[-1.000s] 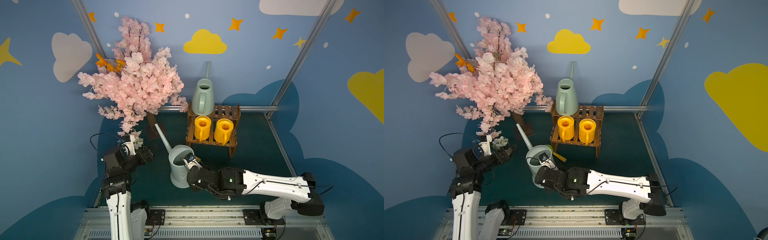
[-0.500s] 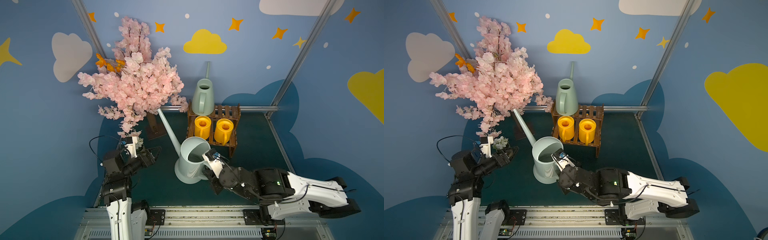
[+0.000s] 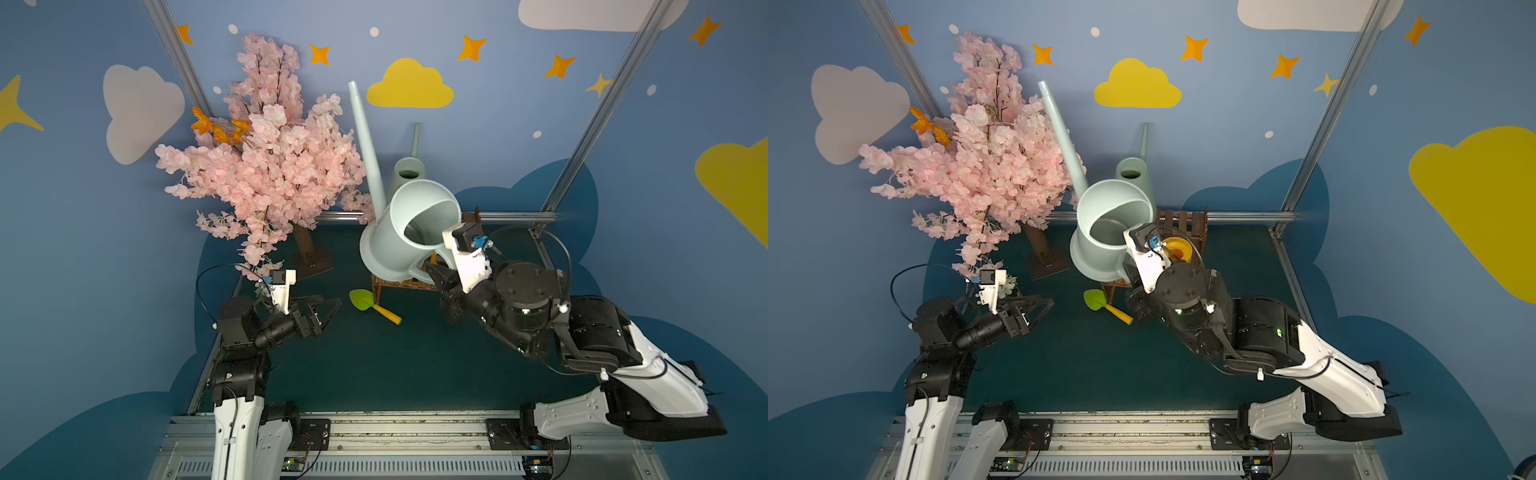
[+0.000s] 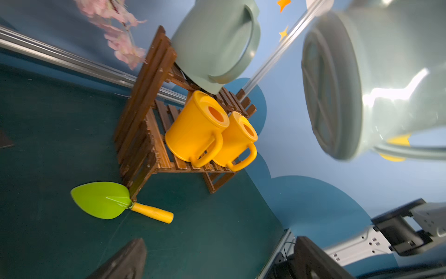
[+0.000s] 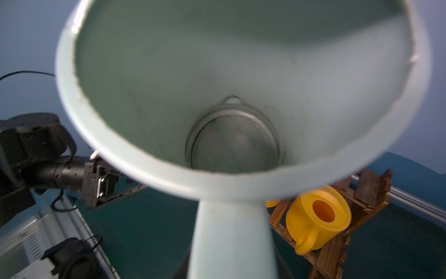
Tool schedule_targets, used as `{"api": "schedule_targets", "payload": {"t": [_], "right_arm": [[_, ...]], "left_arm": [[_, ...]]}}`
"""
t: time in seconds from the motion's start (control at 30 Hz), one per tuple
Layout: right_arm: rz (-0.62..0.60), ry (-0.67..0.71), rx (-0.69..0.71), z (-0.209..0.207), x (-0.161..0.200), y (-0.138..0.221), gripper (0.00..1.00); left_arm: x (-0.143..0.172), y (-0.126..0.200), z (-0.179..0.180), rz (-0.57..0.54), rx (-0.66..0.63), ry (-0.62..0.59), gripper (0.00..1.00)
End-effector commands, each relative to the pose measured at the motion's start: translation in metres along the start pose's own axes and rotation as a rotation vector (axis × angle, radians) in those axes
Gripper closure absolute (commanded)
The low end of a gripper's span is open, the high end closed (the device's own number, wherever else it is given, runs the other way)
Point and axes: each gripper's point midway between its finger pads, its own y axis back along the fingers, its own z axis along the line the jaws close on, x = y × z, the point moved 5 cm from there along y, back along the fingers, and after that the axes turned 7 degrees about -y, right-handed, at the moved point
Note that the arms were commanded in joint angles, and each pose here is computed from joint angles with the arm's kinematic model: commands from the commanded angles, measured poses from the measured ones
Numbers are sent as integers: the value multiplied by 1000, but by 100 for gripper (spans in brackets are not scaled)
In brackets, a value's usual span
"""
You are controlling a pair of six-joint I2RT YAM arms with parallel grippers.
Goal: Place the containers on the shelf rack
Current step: 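Place the container on the shelf.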
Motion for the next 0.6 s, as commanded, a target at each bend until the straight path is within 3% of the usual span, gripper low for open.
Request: {"api": "schedule_targets", "payload": {"t": [0.0,0.27,0.43,0.57], "right_arm": [[-141,-51,111,-32,-45,7,100],[-234,-152,443,-123,-77,3,100],[-194,-232,566,-170,-72,-11,100],[-93,-279,604,-194,-59,-34,100]], "left_arm": [[-3,-13,-12,8,32,-148,0],[-10,-53,-40,24,75,-343,0],[-14,-79,-52,31,105,-374,0],[-9,-97,-57,73,108,-392,0]]}}
